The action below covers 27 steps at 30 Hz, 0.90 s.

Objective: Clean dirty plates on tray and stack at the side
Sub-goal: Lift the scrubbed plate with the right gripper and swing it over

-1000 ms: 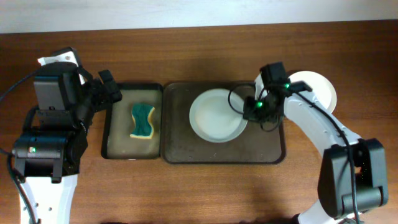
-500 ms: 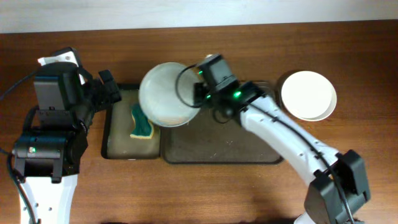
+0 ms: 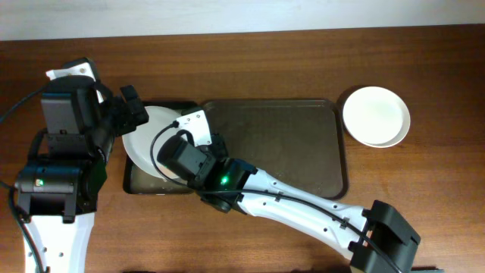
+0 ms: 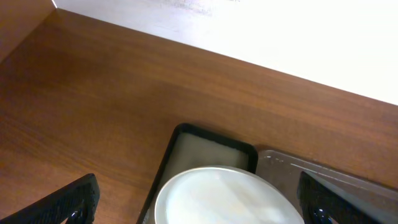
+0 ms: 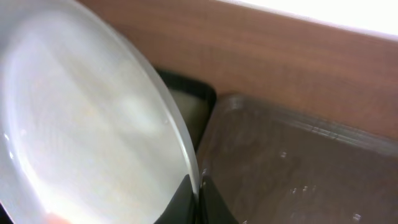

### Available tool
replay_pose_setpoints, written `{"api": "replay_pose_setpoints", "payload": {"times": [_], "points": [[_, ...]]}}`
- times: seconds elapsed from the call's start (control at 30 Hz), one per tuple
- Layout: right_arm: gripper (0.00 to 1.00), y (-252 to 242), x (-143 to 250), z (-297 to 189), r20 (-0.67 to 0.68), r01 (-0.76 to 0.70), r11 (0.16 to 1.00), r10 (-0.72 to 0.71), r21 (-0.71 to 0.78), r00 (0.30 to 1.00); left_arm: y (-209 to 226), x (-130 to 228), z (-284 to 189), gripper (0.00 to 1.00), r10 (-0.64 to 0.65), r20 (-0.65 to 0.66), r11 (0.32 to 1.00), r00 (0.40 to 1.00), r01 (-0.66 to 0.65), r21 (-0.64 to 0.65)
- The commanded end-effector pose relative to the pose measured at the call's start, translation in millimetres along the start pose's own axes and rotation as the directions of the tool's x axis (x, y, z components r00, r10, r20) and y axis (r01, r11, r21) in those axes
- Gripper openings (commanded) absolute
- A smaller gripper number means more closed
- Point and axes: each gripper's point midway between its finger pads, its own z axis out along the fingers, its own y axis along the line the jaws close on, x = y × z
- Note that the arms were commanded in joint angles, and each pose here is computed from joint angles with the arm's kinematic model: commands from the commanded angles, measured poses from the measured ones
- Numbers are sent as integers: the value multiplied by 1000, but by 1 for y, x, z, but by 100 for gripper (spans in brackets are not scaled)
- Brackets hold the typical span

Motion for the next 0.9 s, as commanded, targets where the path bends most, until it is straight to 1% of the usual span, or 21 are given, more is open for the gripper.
{"api": "replay_pose_setpoints", "payload": {"times": [0.0,0.13,0.27,0.37,0.6,0.7,0.73,0.77,0.83,0.87], "points": [[4,-7,-21,-4,80,89,993,-95,80,992,-1,-3,-5,99,-9,12,1000,1000,9,14],[4,-21,-30,-7,97,202,963,-221,178,970,-1,-3,-5,99,-9,12,1000,1000,9,14],[4,-12,-34,-10,107,299,938,-320,175,942,-1,-3,-5,99,-9,12,1000,1000,9,14],[4,-1,-34,-15,120,341,925,-362,165,924,-1,-3,-5,99,-9,12,1000,1000,9,14],[4,-2,-34,-18,120,346,920,-370,185,921,-1,-3,-5,99,-9,12,1000,1000,9,14],[4,7,-30,-22,126,357,918,-380,169,916,-1,-3,-5,99,-9,12,1000,1000,9,14],[4,13,-26,-22,121,386,908,-407,164,905,-1,-3,-5,99,-9,12,1000,1000,9,14],[4,14,-23,-21,111,422,889,-444,178,889,-1,-3,-5,99,-9,12,1000,1000,9,14],[4,4,-22,-17,96,419,873,-453,248,886,-1,-3,-5,99,-9,12,1000,1000,9,14],[4,3,-22,-16,94,418,875,-451,246,888,-1,-3,-5,100,-9,12,1000,1000,9,14]]}}
